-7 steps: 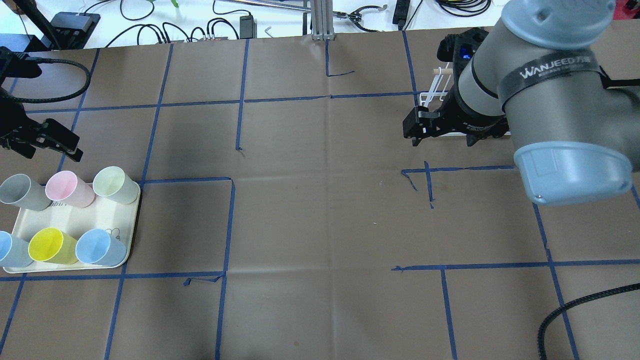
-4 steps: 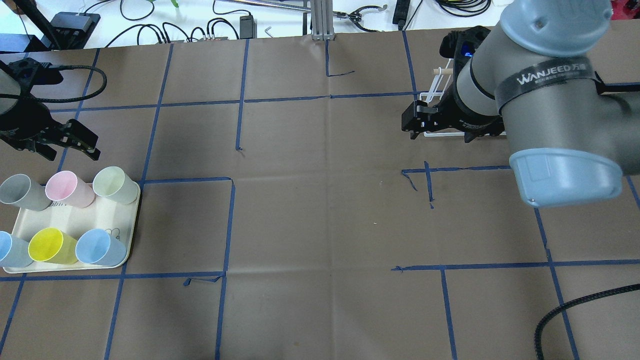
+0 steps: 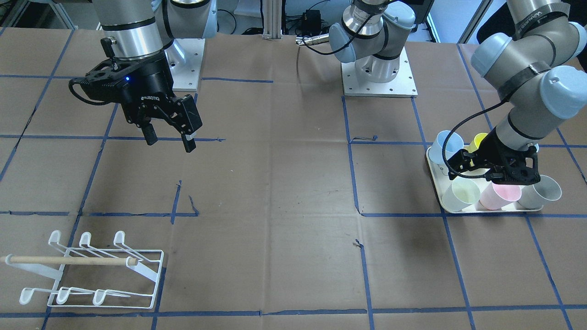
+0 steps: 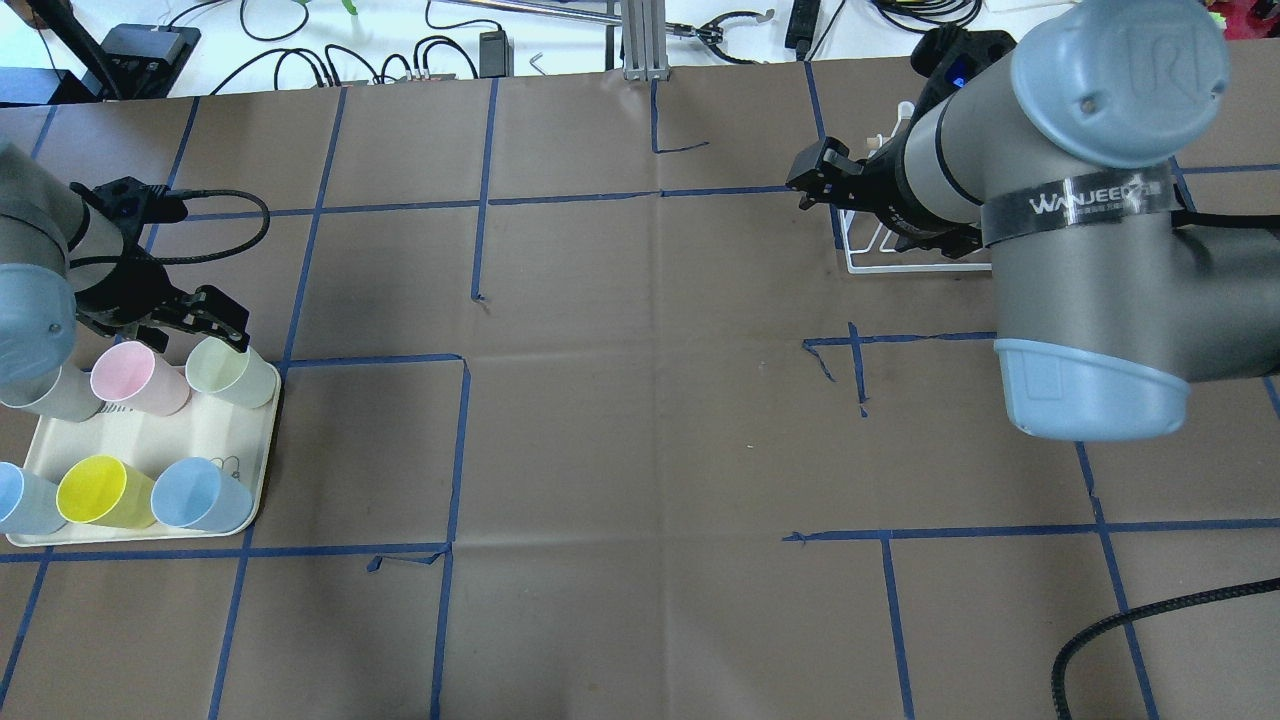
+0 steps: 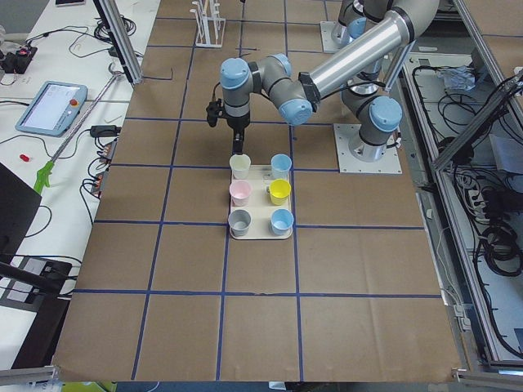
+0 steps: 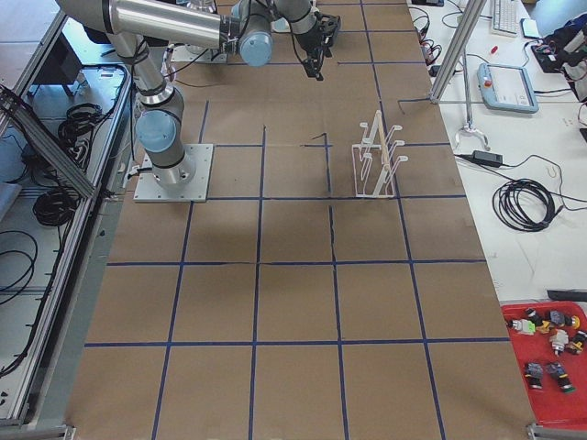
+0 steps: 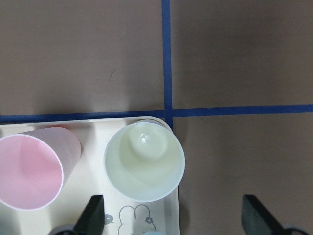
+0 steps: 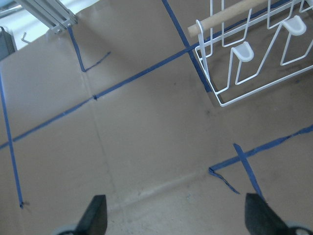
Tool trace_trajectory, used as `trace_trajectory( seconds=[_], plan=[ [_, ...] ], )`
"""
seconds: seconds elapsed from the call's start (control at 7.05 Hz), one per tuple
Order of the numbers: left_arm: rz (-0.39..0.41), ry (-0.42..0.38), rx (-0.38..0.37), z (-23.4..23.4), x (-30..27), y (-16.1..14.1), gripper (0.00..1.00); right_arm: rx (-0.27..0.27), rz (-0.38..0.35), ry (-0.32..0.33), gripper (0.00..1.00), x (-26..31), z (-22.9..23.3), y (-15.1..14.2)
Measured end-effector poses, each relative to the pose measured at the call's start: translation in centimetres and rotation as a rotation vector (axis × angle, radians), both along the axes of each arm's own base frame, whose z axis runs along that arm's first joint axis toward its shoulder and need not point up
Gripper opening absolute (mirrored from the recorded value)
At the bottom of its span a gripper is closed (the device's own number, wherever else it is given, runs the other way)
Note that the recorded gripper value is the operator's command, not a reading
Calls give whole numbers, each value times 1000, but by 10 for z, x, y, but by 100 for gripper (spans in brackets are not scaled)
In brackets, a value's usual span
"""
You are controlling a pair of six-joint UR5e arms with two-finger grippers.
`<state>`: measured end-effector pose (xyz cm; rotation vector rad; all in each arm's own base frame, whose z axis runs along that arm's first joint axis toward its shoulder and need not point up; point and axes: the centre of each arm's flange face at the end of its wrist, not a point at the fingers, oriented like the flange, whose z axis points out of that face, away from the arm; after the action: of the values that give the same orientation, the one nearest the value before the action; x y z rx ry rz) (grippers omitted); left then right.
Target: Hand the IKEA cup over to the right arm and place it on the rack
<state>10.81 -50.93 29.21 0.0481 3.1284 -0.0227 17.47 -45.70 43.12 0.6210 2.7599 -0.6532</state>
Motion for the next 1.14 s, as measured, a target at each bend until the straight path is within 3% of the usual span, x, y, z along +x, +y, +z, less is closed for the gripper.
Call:
trace_trajectory(
  seconds=[0.28, 0.43, 0.57, 0.85, 0.99, 1.14],
  plan=[
    [-5, -2, -5, -20, -6, 0, 99, -140, -68, -69, 100, 2, -15, 12],
    [-11, -4, -8, -31, -11, -2, 99, -176, -57, -121, 100, 6, -22, 18],
    [-17, -5, -8, -40, -14, -4, 99, -200, -22, -228, 100, 16, -25, 24],
    [-22, -7, -1, -48, -15, -5, 99, -229, -31, -419, 100, 29, -17, 30],
    [-21, -7, 4, -49, -14, -5, 91, -250, -38, -456, 100, 30, -14, 33],
    [-17, -5, 9, -50, -13, -4, 73, -270, -51, -483, 100, 31, -11, 35]
  ],
)
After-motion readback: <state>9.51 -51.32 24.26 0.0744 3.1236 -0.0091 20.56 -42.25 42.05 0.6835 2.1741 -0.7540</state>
